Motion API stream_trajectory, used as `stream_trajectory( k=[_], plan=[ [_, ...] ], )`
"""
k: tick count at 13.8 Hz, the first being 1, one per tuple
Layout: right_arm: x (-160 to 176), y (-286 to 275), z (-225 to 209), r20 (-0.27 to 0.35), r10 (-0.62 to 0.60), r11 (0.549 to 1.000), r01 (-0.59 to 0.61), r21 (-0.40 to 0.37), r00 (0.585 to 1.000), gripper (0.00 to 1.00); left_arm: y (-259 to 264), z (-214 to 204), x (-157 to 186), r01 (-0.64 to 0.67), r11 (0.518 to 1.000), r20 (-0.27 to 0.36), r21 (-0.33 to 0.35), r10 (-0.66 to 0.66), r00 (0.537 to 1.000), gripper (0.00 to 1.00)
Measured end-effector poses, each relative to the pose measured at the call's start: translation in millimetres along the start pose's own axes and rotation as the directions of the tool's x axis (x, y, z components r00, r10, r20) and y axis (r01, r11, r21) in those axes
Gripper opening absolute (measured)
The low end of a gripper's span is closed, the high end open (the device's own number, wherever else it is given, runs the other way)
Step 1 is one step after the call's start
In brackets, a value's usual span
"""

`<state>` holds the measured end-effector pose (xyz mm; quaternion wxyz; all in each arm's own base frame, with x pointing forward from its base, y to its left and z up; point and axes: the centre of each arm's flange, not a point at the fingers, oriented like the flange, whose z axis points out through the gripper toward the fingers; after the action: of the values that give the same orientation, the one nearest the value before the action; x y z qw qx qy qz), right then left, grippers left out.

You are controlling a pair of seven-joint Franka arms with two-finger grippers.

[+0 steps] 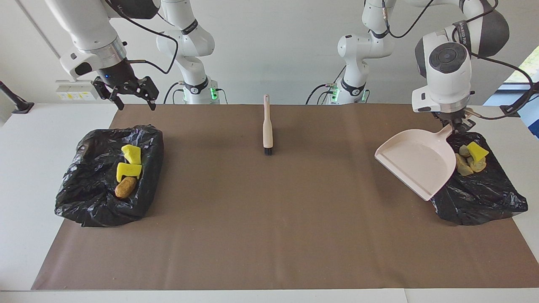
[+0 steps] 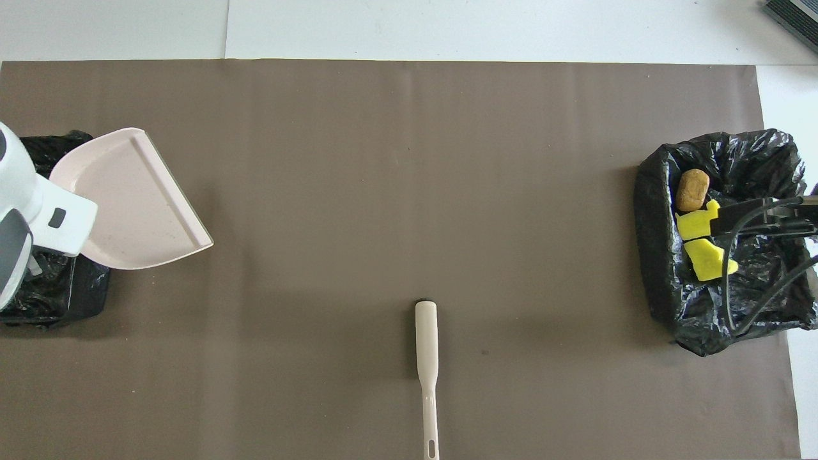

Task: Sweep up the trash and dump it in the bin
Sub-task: 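Bring the emptied dustpan back and set it on the table with the left gripper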

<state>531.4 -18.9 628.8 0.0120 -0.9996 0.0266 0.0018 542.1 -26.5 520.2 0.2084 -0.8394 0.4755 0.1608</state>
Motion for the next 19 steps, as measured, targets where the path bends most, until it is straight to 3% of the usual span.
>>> stream_trajectory(
  k=[3,5,8,11,16,19],
  plan=[
    [0.0,0.0,0.0,0.000,0.000,1.000,0.000,0.000,1.000,1.00,35.6,-18.1,51.0,0.151,0.983,-0.081,-0.101,-0.159,0.984,0.32],
    [0.0,0.0,0.0,0.000,0.000,1.000,0.000,0.000,1.000,1.00,59.6,-32.6,93.1,0.272,0.944,-0.083,-0.188,-0.291,0.953,0.32],
    [0.0,0.0,-0.1,0.000,0.000,1.000,0.000,0.000,1.000,1.00,105.7,-53.8,180.0,0.440,0.852,-0.047,-0.285,-0.471,0.881,0.32],
    [0.0,0.0,-0.1,0.000,0.000,1.000,0.000,0.000,1.000,1.00,155.1,-66.7,256.2,0.553,0.762,-0.015,-0.337,-0.591,0.806,0.32],
    [0.0,0.0,-0.1,0.000,0.000,1.000,0.000,0.000,1.000,1.00,207.2,-100.8,353.5,0.683,0.587,-0.010,-0.435,-0.762,0.648,0.32],
    [0.0,0.0,-0.1,0.000,0.000,1.000,0.000,0.000,1.000,1.00,213.0,-89.3,408.9,0.711,0.522,-0.001,-0.472,-0.806,0.592,0.32]
  ],
)
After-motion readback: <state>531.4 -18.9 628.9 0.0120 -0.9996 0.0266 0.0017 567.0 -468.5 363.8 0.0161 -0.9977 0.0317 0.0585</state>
